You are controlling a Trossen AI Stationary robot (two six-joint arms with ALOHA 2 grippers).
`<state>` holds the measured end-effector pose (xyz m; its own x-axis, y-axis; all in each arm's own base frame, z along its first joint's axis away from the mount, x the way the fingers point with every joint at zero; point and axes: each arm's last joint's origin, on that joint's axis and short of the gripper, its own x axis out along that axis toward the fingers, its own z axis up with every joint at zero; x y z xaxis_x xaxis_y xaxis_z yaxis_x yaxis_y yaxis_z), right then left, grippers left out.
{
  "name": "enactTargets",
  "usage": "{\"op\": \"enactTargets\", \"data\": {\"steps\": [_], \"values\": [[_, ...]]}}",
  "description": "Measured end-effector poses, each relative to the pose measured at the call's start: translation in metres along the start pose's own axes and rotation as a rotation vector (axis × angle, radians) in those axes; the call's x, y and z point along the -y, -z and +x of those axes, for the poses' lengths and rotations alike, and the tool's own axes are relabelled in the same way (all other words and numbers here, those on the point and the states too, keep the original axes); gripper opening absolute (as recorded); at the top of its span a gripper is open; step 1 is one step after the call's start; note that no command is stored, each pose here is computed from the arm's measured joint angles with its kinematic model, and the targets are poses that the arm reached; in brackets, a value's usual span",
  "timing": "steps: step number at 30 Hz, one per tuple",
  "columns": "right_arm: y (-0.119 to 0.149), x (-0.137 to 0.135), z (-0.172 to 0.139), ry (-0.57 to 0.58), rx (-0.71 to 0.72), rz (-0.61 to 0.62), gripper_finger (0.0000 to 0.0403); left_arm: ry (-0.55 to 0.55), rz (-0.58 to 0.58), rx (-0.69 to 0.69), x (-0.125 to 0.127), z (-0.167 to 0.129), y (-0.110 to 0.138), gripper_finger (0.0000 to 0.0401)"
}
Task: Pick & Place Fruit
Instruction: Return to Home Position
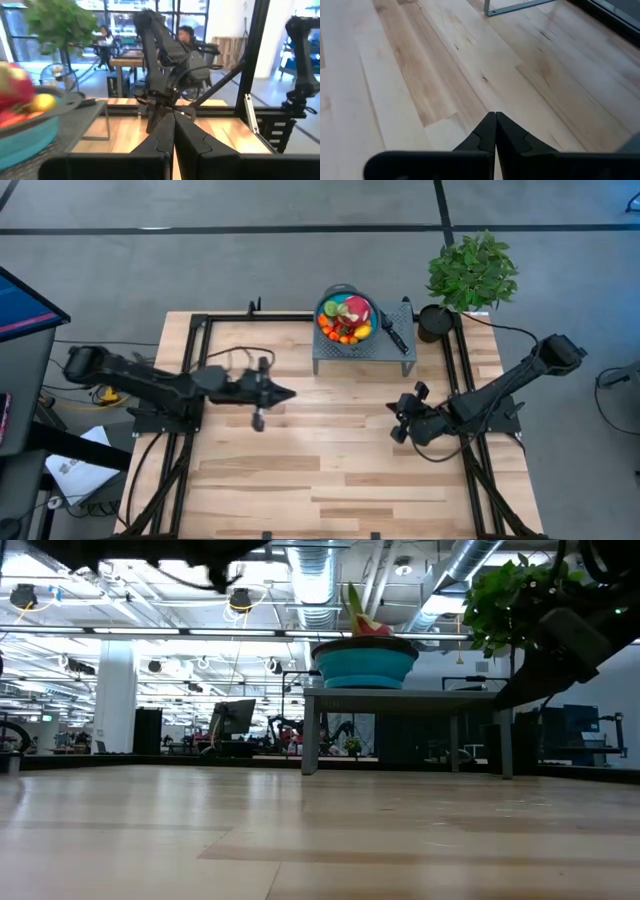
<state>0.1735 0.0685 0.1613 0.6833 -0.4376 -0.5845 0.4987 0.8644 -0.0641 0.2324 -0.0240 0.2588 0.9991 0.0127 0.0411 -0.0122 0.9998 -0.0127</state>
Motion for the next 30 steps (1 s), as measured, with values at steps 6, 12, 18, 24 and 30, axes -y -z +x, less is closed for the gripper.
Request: {"op": "enactTargets", "data": {"steps": [6,12,18,24,30], "values": [[-0.001,0.003,0.002,0.021,-0.007,0.004,0.0,0.004,-0.022,0.085,-0.005,-0.042,0.001,0.0002],[-0.002,0.004,0.004,0.034,0.003,0.017,0.0,-0.006,-0.028,0.117,-0.009,-0.059,0.007,0.0002],[-0.011,0.005,0.009,0.048,0.049,-0.03,0.0,-0.018,0.089,0.059,-0.011,-0.063,0.027,0.0002],[-0.028,0.002,0.017,-0.159,0.06,-0.12,0.0,-0.016,0.028,0.035,-0.012,-0.068,0.042,0.0002],[-0.052,0.017,0.025,-0.302,0.137,-0.159,0.0,-0.016,0.025,0.049,-0.012,-0.069,0.042,0.0002]]}}
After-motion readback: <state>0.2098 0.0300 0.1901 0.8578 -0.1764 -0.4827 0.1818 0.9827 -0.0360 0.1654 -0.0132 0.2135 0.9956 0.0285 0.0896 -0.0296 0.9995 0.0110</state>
